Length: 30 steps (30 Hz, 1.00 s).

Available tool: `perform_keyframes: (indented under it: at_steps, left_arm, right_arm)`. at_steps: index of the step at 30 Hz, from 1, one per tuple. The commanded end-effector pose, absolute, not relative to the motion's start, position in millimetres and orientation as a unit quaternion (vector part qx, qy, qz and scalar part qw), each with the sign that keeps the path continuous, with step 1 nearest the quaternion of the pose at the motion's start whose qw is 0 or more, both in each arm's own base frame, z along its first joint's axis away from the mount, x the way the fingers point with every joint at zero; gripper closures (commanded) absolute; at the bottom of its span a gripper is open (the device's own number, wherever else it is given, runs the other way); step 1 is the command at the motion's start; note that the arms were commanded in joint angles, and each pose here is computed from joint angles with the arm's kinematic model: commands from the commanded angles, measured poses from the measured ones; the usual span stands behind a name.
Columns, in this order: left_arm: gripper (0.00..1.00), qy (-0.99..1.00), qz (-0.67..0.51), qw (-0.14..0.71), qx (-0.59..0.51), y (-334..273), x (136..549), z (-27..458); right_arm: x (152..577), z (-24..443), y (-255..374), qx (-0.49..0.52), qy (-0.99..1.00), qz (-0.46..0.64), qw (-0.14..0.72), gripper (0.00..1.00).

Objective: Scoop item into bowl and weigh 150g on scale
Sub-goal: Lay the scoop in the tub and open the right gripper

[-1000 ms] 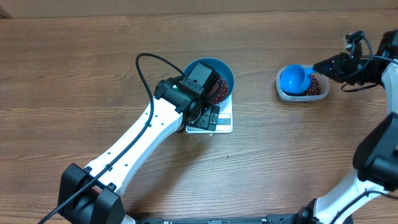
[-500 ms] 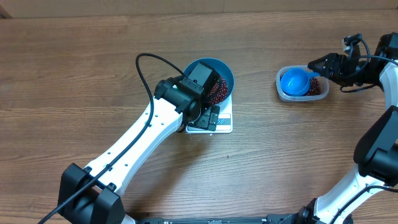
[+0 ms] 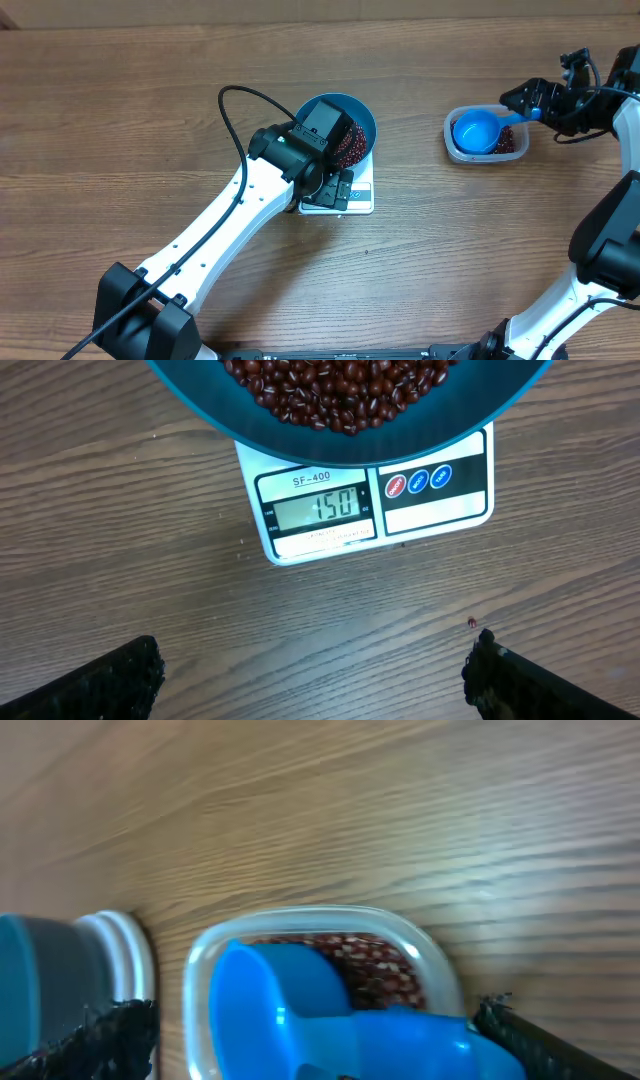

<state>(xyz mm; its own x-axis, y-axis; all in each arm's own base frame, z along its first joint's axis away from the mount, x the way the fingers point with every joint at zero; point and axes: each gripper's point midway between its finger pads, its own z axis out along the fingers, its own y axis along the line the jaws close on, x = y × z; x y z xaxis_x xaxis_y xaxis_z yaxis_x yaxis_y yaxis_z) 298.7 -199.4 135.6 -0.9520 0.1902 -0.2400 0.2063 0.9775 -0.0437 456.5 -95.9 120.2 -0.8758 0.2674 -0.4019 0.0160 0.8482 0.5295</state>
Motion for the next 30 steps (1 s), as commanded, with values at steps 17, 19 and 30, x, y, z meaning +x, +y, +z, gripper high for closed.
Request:
perform_keyframes:
  at_steps: [17, 19, 30]
  left_arm:
    - [0.00, 0.988, -0.035, 0.114, 0.101, -201.1, 296.1, 133.3]
    - [0.00, 0.988, -0.035, 0.114, 0.101, -201.1, 296.1, 133.3]
    - [0.01, 0.988, -0.041, 0.122, 0.091, -204.0, 299.8, 134.5]
  right_arm:
    - [456.2, 99.4, -165.1, 0.213, 0.950, 0.091, 0.211, 0.00]
    - [456.0, 99.2, -165.7, 0.213, 0.950, 0.091, 0.211, 0.00]
    - [456.1, 99.2, -165.4, 0.213, 0.950, 0.092, 0.211, 0.00]
